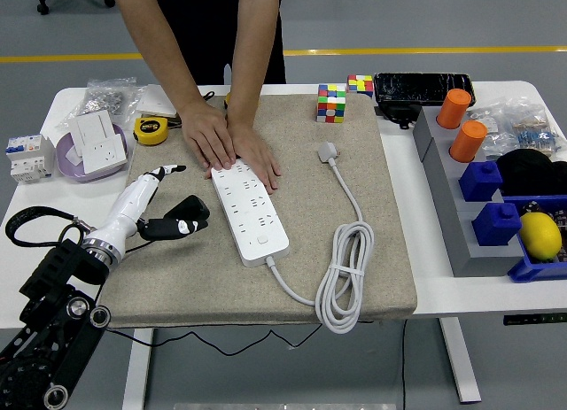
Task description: Pick up the plug,place it near the board,insert it into the board,press the button
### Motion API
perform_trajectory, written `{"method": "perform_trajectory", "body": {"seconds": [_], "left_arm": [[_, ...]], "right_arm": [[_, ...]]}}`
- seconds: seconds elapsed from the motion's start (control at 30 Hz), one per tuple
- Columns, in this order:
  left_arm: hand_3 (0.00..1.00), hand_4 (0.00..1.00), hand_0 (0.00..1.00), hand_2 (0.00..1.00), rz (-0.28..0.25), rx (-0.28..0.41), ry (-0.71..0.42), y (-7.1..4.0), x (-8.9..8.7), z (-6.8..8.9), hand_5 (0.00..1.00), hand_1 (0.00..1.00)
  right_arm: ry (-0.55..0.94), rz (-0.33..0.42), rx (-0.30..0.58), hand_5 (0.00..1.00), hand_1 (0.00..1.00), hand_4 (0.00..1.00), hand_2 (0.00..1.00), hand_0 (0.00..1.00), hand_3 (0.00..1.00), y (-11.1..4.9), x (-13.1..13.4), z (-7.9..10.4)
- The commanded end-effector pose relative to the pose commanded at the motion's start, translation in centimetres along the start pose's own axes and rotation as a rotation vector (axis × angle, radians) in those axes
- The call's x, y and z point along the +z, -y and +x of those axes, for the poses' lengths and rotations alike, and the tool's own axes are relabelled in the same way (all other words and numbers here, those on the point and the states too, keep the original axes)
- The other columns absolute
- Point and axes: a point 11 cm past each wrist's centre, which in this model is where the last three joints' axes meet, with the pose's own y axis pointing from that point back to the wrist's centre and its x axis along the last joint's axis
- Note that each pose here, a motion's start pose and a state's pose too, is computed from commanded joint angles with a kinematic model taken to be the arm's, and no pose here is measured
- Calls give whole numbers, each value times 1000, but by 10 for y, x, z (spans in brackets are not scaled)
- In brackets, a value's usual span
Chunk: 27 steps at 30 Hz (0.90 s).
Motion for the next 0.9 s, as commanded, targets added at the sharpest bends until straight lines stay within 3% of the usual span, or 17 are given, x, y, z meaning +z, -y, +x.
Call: {"method": "perform_trajectory", "body": {"seconds": [0.37,0.47,0.5,0.67,0.7,0.87,0.9], "left_arm": [[848,998,885,881,31,-6,26,13,-9,-16,186,932],[848,998,885,881,38,-7,20,14,-12,-21,186,932],[825,998,823,828,44,-4,17,15,-13,-22,192,878],[825,998,823,828,54,20,13,15,-17,-22,192,878],[668,998,687,573,57,29,12,15,-18,-21,183,666],[668,998,687,573,71,66,9,16,-23,-18,183,666],[515,722,581,454,77,68,8,17,-25,-19,79,519]], "right_arm": [[7,2,0,671,725,998,718,873,711,0,-1,0],[9,3,0,671,725,998,718,873,711,0,-1,0],[10,3,0,671,725,998,717,874,710,0,-1,-1],[12,3,-1,671,725,998,717,874,710,0,-1,-1],[12,3,-1,671,726,998,718,873,710,0,-1,-1],[12,2,-1,671,726,998,718,873,710,0,-1,-1],[12,4,-1,671,726,998,718,875,710,0,-2,-1]]}}
